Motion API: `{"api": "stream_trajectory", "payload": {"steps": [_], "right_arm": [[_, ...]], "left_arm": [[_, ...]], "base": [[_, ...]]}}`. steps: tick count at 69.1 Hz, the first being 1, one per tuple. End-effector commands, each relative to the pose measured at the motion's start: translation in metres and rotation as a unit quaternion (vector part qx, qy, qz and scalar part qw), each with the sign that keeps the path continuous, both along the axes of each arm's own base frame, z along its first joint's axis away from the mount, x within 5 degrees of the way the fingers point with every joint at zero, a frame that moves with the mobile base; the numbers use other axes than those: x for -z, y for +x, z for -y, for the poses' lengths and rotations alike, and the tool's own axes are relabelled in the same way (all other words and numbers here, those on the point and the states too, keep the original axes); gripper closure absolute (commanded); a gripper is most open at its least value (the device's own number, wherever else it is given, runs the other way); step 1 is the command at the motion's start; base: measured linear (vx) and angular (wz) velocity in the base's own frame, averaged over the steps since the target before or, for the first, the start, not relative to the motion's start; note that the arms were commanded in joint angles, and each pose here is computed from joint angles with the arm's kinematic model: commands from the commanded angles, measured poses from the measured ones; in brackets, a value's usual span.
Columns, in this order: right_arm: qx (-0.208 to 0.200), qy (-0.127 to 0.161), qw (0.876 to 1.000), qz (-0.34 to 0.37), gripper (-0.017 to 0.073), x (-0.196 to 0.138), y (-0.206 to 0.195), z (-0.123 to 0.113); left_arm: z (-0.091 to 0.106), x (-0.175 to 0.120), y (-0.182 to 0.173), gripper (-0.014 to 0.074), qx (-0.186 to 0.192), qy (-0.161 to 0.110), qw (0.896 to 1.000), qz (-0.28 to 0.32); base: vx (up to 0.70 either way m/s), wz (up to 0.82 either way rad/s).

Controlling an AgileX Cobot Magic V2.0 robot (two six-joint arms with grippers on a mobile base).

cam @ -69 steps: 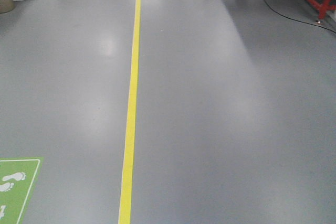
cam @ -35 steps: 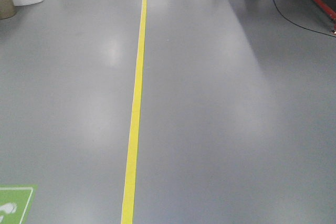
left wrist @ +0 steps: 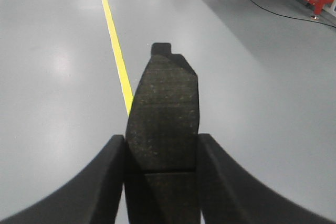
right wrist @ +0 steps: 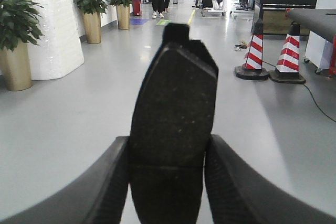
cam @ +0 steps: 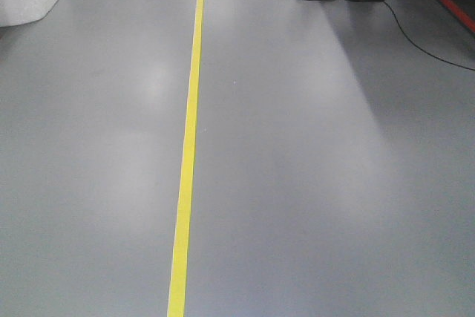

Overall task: Move and align brake pads A on conveyor
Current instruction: 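Drive the base along the yellow line past the striped cones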

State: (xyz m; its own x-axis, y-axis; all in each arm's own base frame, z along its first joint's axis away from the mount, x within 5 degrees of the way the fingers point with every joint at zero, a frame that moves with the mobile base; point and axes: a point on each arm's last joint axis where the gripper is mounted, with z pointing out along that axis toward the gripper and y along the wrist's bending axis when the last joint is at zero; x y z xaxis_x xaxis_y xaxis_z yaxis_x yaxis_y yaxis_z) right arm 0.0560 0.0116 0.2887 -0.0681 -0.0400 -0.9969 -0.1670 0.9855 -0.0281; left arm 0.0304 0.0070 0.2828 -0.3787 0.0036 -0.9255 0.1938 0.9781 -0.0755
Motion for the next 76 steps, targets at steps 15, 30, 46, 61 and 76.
{"api": "stream_trajectory", "payload": {"steps": [15, 30, 46, 61, 76], "right_arm": [[0.011, 0.007, 0.998, 0.056, 0.0561, -0.0173, -0.0001, 0.0019], [0.011, 0.007, 0.998, 0.055, 0.0561, -0.0172, -0.0001, 0.0019], [0.011, 0.006, 0.998, 0.055, 0.0561, -0.0171, -0.0001, 0.0018], [0.011, 0.006, 0.998, 0.055, 0.0561, -0.0171, -0.0001, 0.0018], [0.011, 0.006, 0.998, 0.055, 0.0561, -0.0171, -0.0001, 0.0018]], "left_arm": [[0.0019, -0.0161, 0.0021, 0.0600, 0.009, -0.013, 0.999, 0.050], [0.0019, -0.0161, 0.0021, 0.0600, 0.009, -0.013, 0.999, 0.050], [0.0019, -0.0162, 0.0021, 0.0600, 0.009, -0.013, 0.999, 0.051], [0.0019, -0.0161, 0.0021, 0.0600, 0.009, -0.013, 0.999, 0.050], [0.0019, -0.0161, 0.0021, 0.0600, 0.009, -0.013, 0.999, 0.050]], "base": [[0.74, 0.00], [0.75, 0.06], [0.76, 0.04], [0.79, -0.02], [0.83, -0.13]]}}
